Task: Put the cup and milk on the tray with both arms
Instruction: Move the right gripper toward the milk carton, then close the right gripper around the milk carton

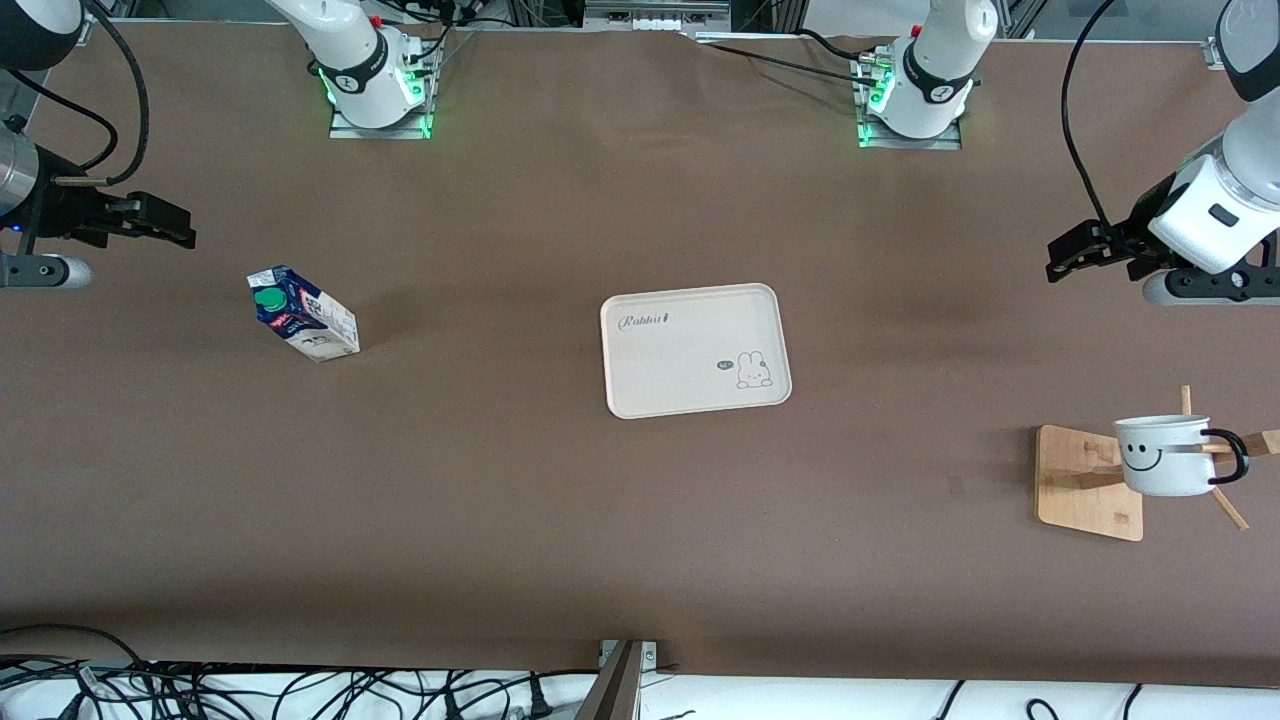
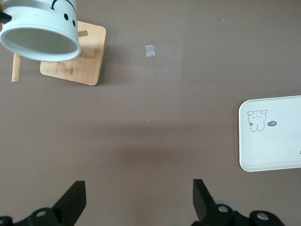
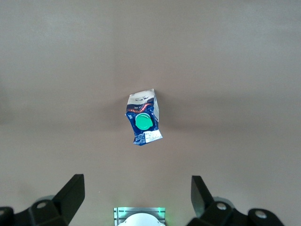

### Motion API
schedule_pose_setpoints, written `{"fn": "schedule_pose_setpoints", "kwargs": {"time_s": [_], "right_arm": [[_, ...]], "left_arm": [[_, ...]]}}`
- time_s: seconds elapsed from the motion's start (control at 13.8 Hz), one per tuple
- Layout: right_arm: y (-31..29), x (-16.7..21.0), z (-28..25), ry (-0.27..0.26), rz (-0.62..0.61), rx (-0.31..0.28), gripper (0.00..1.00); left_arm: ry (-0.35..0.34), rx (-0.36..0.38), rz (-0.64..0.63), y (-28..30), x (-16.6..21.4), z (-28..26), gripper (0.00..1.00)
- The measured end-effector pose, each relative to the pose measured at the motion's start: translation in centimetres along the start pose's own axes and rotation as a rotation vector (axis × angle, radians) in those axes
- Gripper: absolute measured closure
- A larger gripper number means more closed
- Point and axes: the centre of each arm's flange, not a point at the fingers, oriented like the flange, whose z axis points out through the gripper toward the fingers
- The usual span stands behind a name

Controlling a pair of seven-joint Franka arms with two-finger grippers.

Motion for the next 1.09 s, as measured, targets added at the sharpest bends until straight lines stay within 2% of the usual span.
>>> {"fn": "schedule_pose_setpoints", "kwargs": {"time_s": [0.51,0.94,1.09], "right_arm": [[-0.9,0.5,0.7,-0.013,-0.018,-0.003,0.00],[-1.7,3.5,7.5,-0.114,-0.029,-0.009,0.00],[-1.8,3.9,10.0,-0.127,-0.031,-0.010,0.00]], "left_arm": [[-0.001,0.000,-0.001,-0.1,0.0,0.0,0.00],[0.000,0.000,-0.001,-0.1,0.0,0.0,0.00],[0.000,0.000,-0.001,-0.1,0.0,0.0,0.00]]}}
